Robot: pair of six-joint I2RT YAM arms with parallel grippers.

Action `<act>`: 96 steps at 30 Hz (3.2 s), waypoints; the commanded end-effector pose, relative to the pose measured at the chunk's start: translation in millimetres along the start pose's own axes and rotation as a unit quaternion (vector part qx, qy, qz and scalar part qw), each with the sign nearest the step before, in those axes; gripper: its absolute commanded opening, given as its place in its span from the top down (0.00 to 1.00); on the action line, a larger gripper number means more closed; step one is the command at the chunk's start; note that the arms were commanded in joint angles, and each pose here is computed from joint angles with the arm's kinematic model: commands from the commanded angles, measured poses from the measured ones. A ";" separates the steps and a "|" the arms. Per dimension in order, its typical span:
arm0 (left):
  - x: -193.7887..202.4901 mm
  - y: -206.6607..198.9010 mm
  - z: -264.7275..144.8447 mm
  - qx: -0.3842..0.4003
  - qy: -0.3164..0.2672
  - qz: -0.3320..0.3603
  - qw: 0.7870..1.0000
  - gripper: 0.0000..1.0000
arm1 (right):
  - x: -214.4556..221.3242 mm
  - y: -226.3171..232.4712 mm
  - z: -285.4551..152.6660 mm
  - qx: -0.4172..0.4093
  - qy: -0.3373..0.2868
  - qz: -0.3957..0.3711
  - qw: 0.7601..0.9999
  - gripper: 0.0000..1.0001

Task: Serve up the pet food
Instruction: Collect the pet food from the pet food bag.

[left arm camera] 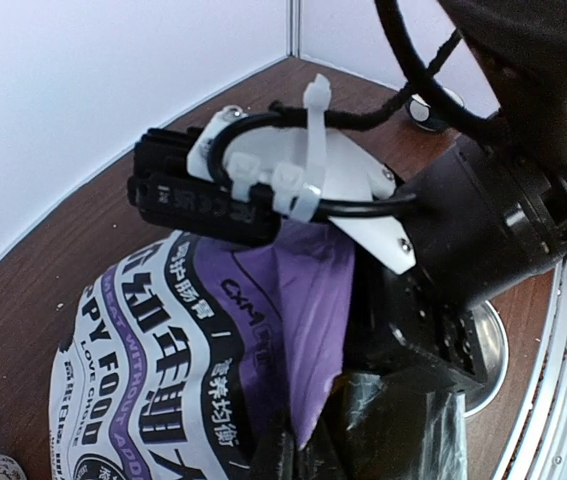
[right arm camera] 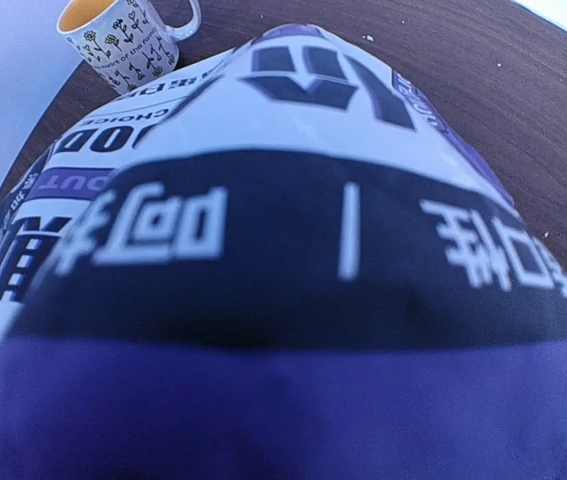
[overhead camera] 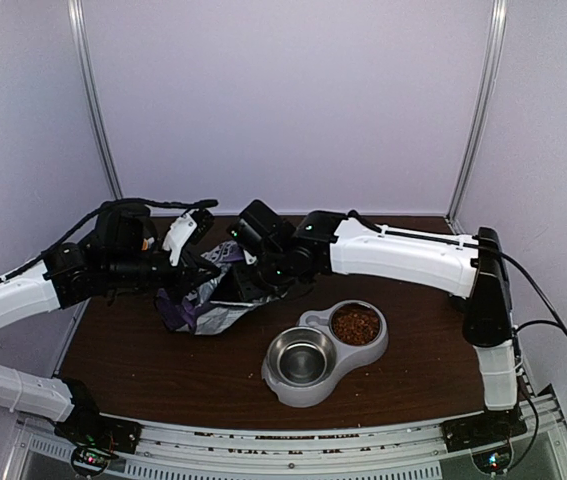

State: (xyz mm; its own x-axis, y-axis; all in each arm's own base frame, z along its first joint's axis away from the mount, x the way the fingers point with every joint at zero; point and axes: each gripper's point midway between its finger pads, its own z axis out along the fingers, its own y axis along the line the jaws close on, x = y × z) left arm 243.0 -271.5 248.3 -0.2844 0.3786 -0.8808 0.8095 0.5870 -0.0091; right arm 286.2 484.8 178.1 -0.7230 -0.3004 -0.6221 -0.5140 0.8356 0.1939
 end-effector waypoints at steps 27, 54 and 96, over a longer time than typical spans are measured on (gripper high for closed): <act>-7.4 7.7 10.2 -0.014 -0.010 0.001 1.000 1.00 | 24.4 18.5 28.2 -0.057 0.039 -0.014 0.998 1.00; -10.8 5.9 6.5 -0.011 -0.017 0.000 1.000 1.00 | -1.0 82.3 -45.8 -0.313 0.034 0.035 0.949 1.00; -16.9 20.9 -10.5 -0.062 -0.036 0.002 0.997 1.00 | 2.8 -17.2 -141.0 -0.423 -0.057 0.302 0.853 1.00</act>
State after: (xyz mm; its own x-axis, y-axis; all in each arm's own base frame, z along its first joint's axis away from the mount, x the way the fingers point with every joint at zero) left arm 249.7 -259.4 250.7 -0.2829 0.3761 -0.8823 0.7658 0.6425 0.0283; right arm 234.5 412.4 246.8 -0.9496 0.1237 -0.2882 -0.2381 0.3139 0.9191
